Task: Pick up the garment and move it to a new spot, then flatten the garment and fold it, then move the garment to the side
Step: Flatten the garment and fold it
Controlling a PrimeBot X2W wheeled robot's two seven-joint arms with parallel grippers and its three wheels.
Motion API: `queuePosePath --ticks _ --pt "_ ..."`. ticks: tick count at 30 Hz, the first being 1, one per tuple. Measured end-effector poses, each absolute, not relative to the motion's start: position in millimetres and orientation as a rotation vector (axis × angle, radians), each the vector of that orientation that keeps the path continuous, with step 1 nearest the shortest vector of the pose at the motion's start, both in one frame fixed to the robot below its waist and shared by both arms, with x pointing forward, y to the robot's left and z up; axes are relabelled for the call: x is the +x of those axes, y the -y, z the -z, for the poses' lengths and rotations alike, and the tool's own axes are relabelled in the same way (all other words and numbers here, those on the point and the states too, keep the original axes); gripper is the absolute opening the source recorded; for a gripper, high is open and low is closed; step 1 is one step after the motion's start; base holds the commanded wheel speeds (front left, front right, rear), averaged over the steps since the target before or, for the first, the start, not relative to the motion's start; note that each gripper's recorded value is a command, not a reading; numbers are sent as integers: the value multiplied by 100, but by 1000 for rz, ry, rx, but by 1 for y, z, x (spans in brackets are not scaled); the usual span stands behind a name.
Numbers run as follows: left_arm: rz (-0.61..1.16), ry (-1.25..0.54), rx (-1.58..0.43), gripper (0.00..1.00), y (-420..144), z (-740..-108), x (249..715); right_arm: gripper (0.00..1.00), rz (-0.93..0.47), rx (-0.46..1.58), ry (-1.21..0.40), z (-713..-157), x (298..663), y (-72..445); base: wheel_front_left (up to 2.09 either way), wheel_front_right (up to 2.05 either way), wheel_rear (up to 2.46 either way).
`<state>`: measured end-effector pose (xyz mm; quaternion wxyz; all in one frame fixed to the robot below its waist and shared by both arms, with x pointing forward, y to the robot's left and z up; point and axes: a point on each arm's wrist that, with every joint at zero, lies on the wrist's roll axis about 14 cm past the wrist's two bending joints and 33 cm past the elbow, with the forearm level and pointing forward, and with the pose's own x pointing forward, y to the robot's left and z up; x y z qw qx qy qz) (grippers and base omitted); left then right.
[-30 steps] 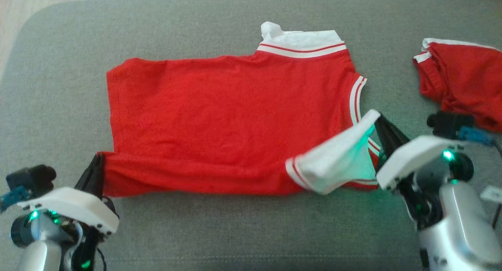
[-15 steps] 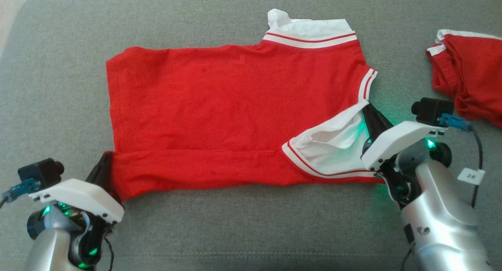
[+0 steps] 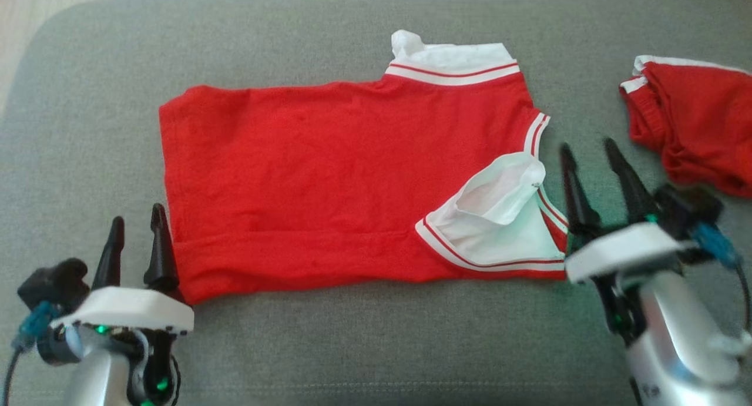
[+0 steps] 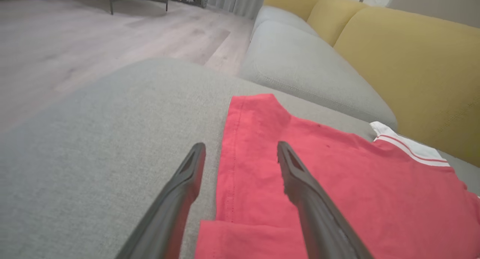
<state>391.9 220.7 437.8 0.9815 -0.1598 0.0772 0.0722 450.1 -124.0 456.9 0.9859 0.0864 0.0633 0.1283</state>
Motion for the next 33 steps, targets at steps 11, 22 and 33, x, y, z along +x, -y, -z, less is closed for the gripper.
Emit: queuePosePath --ticks 11,22,33 --pt "-92 -60 -109 100 -209 -466 369 100 -179 121 -73 -469 390 144 0 0 0" --pt "-61 -82 -73 100 -201 -460 350 100 -157 143 -110 -468 364 145 0 0 0" --pt "-48 -122 -58 100 -204 -449 348 100 -156 160 -140 -460 365 144 0 0 0"
